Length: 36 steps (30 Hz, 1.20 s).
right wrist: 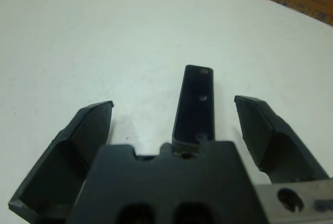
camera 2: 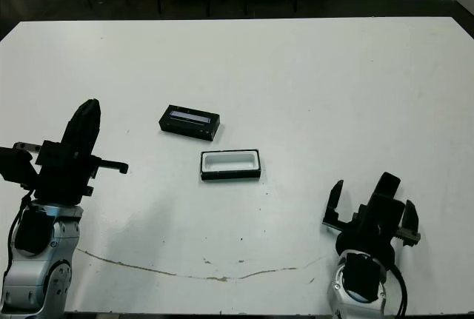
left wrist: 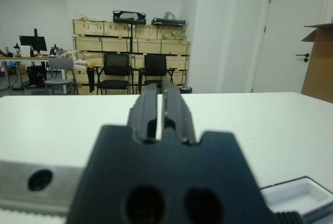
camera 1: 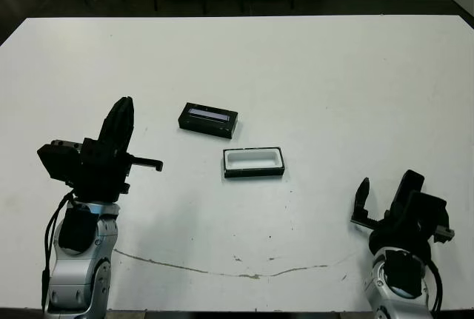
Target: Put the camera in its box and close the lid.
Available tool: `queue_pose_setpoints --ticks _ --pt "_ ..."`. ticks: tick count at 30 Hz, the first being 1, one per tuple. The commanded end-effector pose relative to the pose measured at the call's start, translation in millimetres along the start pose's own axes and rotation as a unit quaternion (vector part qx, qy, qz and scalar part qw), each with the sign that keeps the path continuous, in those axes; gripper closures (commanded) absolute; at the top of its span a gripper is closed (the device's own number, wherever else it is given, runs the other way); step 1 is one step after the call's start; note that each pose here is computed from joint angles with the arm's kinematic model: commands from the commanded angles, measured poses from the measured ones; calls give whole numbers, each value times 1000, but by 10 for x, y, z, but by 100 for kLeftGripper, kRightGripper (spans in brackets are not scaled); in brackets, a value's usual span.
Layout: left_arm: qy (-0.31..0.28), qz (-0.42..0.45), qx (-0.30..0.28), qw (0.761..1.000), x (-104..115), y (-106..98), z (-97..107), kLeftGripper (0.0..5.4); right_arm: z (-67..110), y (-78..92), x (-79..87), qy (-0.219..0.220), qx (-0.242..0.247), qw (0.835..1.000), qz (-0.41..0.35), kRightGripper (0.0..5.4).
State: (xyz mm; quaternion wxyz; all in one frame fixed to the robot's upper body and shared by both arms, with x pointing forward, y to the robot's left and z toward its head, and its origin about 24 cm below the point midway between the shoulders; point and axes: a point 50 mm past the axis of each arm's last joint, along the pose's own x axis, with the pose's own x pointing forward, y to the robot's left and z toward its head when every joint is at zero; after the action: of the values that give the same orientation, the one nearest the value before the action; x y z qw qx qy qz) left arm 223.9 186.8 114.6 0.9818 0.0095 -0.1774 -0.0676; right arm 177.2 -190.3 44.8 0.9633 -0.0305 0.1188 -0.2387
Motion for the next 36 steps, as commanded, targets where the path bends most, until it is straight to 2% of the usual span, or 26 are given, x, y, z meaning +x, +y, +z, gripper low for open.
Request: queue_pose_setpoints --ticks 1,6,16,20,36 --pt "16 -1 10 1000 -31 41 -41 540 -166 78 -93 57 52 997 -20 2" --pt "12 -7 6 1000 -27 51 -42 540 -154 108 -120 77 113 990 -31 2" --pt "9 -10 10 1000 -33 86 -18 540 -177 124 -136 88 138 986 -37 2" --pt "10 -10 7 1000 -32 82 -14 540 -182 117 -129 91 143 984 -50 49" --pt "10 -12 0 1000 -40 69 -7 540 -205 25 -95 81 114 988 -64 341"
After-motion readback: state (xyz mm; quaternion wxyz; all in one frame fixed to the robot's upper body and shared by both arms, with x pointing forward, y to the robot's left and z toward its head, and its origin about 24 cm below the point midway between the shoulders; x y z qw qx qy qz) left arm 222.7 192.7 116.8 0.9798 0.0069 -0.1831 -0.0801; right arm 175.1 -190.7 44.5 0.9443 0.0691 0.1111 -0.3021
